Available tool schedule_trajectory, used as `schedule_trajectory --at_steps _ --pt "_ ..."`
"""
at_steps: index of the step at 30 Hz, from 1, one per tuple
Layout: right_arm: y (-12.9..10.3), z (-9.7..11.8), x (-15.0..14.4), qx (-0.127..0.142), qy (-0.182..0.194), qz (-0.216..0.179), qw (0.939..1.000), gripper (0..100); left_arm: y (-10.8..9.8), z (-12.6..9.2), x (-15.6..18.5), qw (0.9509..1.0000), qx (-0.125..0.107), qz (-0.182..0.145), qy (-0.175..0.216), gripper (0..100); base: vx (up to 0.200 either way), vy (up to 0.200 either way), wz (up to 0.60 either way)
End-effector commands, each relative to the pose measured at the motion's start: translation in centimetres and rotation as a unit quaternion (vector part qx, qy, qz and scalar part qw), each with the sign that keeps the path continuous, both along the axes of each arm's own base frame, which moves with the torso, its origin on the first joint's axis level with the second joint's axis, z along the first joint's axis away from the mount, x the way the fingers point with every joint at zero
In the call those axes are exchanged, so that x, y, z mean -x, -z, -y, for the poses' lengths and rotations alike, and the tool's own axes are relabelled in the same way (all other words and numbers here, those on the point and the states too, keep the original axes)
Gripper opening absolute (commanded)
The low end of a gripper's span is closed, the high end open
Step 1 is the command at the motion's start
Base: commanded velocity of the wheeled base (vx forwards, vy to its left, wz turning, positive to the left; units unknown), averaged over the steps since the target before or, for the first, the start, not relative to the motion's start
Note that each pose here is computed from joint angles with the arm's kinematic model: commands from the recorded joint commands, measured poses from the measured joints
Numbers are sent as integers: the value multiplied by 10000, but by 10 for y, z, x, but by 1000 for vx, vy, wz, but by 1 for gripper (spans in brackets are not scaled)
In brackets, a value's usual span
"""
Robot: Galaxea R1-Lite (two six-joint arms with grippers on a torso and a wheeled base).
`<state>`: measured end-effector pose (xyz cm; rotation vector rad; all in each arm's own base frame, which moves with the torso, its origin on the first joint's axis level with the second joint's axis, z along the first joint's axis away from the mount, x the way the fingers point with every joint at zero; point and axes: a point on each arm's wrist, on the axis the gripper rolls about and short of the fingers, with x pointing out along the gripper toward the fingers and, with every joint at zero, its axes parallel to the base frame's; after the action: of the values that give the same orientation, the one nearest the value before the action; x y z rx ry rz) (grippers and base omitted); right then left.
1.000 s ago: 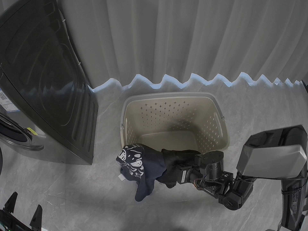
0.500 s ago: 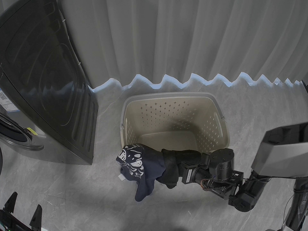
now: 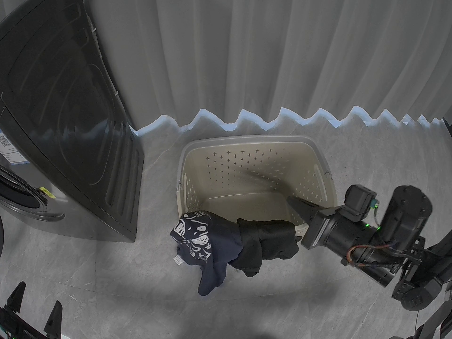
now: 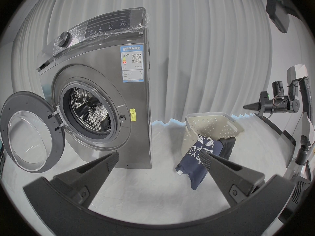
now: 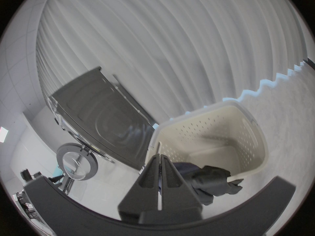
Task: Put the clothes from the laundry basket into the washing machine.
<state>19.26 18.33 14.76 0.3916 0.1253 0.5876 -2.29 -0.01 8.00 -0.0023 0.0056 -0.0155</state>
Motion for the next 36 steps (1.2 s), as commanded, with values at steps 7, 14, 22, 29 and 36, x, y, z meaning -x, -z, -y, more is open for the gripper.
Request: schedule_trajectory --at_steps 7,14,22,29,36 --pt "-6 19 19 200 -7 191 9996 0 5 0 0 10000 34 -19 -9 100 -143 0 0" --pt "28 13 4 572 124 -209 9981 0 5 0 0 10000 26 -19 -9 100 0 0 0" --pt "88 10 -15 1434 307 -1003 9841 100 5 0 0 10000 26 -26 -9 100 0 0 0" --pt "127 9 -33 1944 401 -1357 9707 100 5 0 0 10000 34 -11 -9 100 0 0 0" --pt "144 -7 -65 1850 506 -1270 9732 100 5 0 0 10000 42 -19 -9 100 0 0 0"
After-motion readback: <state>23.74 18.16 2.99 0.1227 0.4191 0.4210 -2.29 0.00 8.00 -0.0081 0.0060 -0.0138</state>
